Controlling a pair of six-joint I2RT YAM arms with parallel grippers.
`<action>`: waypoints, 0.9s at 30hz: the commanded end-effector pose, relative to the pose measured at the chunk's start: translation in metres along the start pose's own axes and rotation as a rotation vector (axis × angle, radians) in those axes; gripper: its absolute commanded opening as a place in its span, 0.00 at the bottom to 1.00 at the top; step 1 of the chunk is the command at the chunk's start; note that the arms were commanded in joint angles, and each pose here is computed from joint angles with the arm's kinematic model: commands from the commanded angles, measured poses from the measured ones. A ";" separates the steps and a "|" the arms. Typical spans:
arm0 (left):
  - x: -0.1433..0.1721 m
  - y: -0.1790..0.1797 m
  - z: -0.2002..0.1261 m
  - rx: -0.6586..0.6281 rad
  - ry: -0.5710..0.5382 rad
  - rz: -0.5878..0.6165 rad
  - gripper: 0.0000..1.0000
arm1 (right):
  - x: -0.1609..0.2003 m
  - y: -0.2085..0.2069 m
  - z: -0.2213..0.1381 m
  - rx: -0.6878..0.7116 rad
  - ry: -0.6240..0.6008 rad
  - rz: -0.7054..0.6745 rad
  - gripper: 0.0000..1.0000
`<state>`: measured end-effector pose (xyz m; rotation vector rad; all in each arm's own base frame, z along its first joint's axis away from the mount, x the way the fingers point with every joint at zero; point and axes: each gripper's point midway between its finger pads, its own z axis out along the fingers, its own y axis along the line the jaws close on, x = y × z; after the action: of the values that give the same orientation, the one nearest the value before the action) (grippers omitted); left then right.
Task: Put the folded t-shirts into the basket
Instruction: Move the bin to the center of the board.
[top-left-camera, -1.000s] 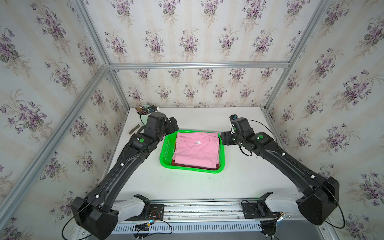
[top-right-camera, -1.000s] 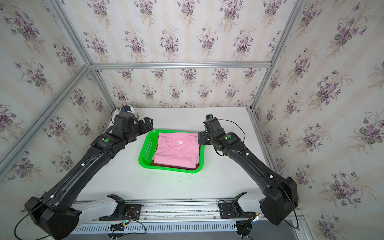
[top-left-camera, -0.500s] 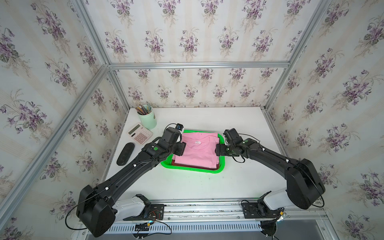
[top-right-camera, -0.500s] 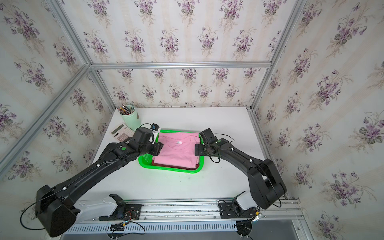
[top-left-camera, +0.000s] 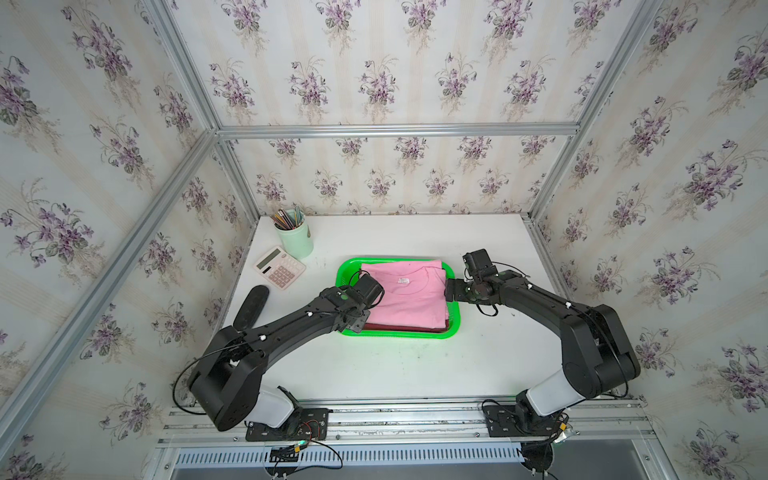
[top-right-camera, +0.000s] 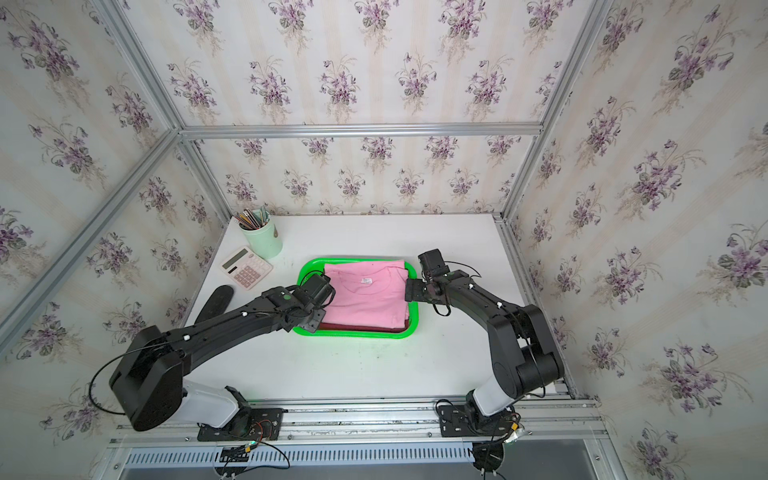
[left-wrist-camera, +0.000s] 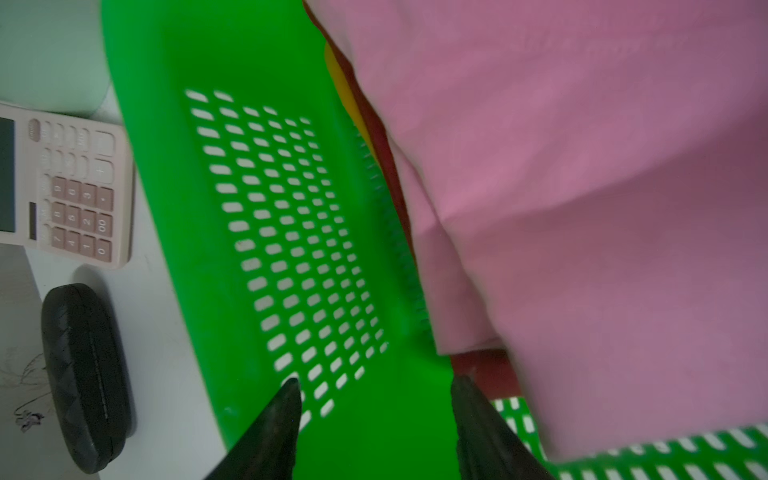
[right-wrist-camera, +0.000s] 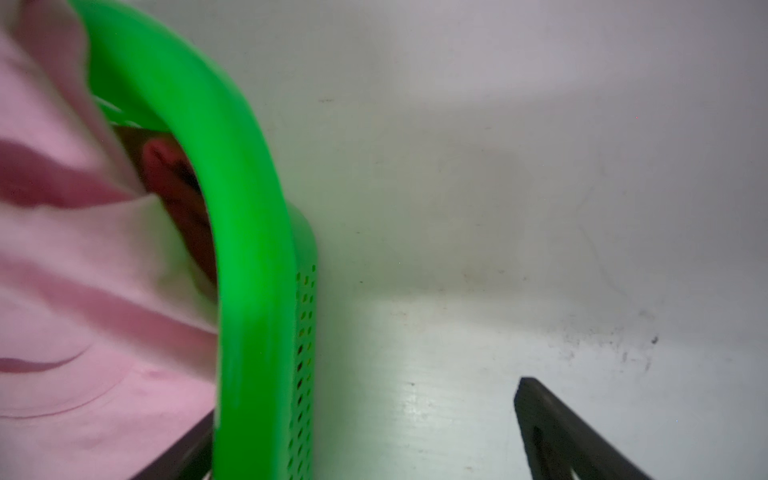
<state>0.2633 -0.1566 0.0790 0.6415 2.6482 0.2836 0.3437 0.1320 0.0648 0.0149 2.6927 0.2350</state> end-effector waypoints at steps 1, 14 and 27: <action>0.015 -0.003 0.005 -0.059 0.086 0.009 0.60 | -0.017 -0.001 -0.004 0.021 -0.044 -0.026 0.96; -0.015 0.003 -0.082 0.115 -0.163 -0.276 0.59 | -0.024 0.109 -0.113 -0.530 -0.154 -0.106 0.65; 0.010 0.070 -0.077 0.272 -0.240 -0.752 0.60 | 0.087 0.278 -0.081 -0.757 0.177 -0.426 0.04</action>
<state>0.2503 -0.0903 0.1678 -0.2206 2.4952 -0.2201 0.2218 0.3859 0.1620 -0.8120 2.4850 1.1531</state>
